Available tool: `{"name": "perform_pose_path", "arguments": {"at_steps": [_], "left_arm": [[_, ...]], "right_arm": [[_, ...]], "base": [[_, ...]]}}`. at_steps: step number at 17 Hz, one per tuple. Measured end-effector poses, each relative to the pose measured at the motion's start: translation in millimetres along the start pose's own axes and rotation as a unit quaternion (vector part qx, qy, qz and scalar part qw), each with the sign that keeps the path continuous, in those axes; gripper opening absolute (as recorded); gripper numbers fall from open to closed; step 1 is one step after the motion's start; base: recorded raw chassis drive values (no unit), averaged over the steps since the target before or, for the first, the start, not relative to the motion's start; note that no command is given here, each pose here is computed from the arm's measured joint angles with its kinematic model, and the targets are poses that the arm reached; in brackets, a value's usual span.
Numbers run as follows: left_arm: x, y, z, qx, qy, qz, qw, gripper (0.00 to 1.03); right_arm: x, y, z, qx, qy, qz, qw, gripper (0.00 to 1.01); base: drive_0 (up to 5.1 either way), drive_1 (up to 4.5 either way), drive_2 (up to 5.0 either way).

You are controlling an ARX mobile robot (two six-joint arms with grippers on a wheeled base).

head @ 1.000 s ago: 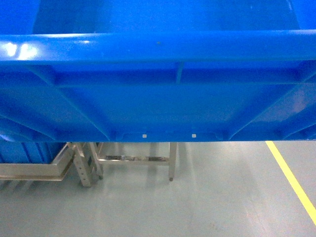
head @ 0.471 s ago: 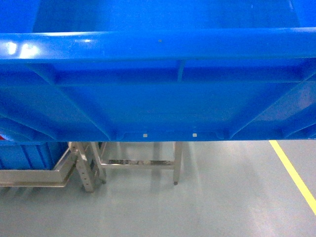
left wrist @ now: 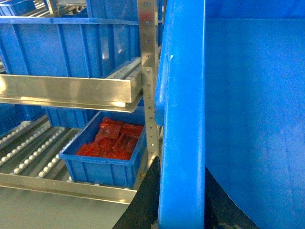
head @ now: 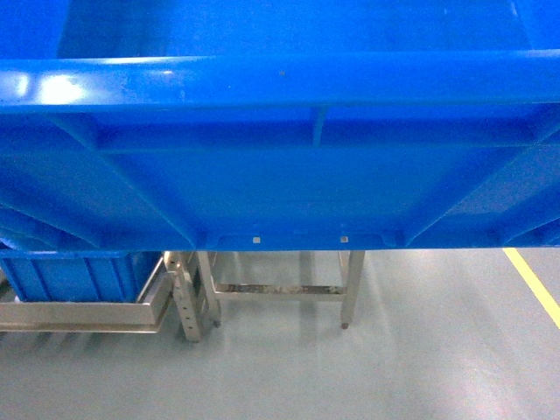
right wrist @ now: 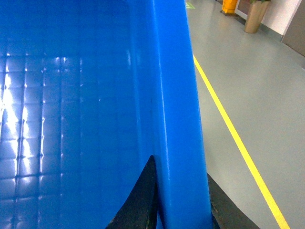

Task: Place box next to blue box on left shelf

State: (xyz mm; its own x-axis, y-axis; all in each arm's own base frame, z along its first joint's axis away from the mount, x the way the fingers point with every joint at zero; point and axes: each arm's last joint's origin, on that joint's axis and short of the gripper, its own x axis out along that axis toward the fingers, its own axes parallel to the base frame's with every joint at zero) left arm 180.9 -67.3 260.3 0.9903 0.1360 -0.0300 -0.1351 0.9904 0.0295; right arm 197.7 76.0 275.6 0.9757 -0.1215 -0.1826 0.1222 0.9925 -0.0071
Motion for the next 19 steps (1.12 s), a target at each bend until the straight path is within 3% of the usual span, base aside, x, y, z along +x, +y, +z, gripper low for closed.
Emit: {"name": "perform_pose_path", "arguments": {"at_steps": [19], "left_arm": [[-0.5, 0.3, 0.3, 0.001, 0.000, 0.001, 1.0000, 0.11]], "right_arm": [[0.1, 0.1, -0.3, 0.001, 0.001, 0.001, 1.0000, 0.13]], "base": [[-4.9, 2.56, 2.6]]}}
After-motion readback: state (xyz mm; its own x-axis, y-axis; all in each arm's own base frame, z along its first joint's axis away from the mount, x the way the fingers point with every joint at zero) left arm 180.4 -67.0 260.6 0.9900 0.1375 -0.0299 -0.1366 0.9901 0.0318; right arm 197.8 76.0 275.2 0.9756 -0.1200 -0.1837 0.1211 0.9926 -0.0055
